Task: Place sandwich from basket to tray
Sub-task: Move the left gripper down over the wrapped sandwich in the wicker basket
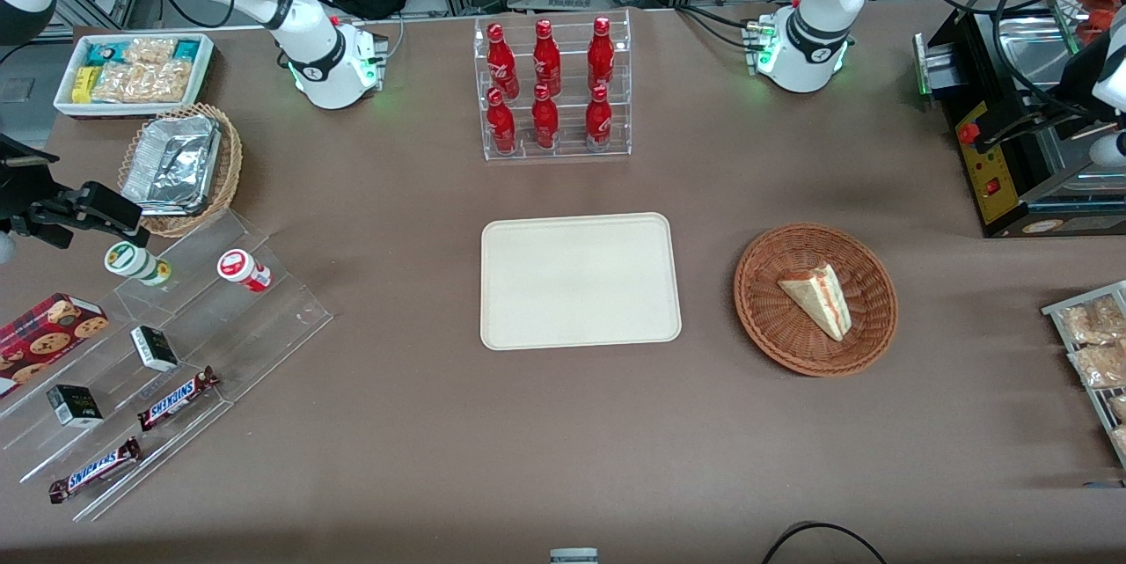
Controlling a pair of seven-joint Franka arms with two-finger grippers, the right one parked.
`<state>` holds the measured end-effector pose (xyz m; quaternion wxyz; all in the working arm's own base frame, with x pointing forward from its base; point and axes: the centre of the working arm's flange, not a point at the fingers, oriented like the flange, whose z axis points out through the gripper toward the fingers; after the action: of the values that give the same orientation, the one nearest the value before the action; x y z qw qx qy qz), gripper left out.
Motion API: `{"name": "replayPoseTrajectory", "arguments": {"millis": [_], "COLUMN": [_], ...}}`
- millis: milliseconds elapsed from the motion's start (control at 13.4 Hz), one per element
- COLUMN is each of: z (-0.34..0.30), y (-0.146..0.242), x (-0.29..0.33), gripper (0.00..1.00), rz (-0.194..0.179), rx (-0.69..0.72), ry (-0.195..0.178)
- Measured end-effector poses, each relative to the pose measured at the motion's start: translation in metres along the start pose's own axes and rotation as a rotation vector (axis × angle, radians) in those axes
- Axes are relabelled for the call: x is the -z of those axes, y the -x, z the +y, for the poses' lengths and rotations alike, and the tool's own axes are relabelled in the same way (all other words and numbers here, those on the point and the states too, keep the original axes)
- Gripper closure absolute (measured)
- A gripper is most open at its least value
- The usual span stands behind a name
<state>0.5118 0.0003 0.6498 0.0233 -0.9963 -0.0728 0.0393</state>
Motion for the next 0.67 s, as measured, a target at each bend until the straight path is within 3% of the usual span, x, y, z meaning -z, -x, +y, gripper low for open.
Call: {"name": "replayPoseTrajectory", "arguments": {"millis": [374, 673], "z": [0.006, 0.026], "y": [-0.004, -0.062], "x": [-0.008, -0.094], "gripper": [0.00, 0.00], "rz": [-0.015, -0.068], "rx": [-0.010, -0.007], "ry": [-0.003, 0.004]}}
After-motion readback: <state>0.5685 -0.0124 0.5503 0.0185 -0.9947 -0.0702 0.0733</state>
